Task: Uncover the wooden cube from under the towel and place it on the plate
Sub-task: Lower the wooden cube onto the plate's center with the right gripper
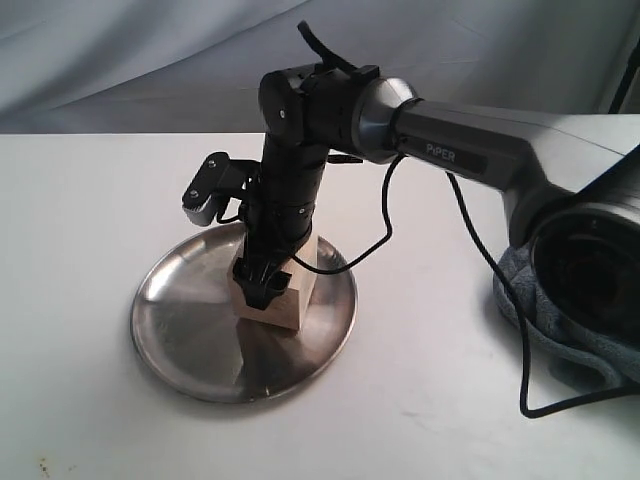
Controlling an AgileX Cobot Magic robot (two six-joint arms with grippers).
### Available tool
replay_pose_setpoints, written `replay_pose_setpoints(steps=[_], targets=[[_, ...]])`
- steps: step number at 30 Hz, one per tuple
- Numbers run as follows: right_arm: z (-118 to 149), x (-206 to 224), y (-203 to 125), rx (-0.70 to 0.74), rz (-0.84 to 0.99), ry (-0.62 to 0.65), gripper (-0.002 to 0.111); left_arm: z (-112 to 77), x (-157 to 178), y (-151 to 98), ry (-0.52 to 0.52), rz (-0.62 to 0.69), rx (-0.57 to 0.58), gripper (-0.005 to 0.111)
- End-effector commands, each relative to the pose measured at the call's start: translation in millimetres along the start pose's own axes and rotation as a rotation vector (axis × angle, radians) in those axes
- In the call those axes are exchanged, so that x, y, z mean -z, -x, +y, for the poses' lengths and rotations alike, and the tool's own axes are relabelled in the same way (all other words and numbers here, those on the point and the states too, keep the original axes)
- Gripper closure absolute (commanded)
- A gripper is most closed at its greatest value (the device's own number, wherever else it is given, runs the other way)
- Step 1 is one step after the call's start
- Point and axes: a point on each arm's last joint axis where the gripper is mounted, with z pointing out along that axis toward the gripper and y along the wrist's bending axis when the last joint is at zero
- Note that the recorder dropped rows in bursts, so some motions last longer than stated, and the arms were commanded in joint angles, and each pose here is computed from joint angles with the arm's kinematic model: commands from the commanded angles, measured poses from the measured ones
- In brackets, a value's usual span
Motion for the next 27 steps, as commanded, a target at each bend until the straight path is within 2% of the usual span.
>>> replay_pose_setpoints(steps=[1,7,9,13,15,27], targets=[[-4.6,-3.0,-1.4,-0.012,0.018,-0.038,0.084,-0.1,-0.2,-0.4,-0.003,-0.01,0.003,0.107],[-4.9,-10.0,-2.5,-0.022,0.027,-0.031,0.084,-0.1,-0.2,-0.4,-0.003,-0.01,0.003,0.107],[-5.3,-10.0,-2.0,-0.036,0.022,-0.035,0.081,-0.1,-0.2,-0.4,-0.003,-0.01,0.003,0.107],[-5.2,-10.0,-2.2,-0.036,0.024,-0.034,0.056,-0.1,-0.2,-0.4,-0.003,-0.01,0.003,0.107],[-3.4,-10.1,-0.7,-0.045,0.009,-0.015,0.048,-0.1,-0.2,-0.4,-0.003,-0.01,0.003,0.107],[-1.4,-7.6,0.1,-0.034,0.003,0.006,0.016,-0.1,-0.2,-0.4,-0.003,-0.01,0.003,0.107]])
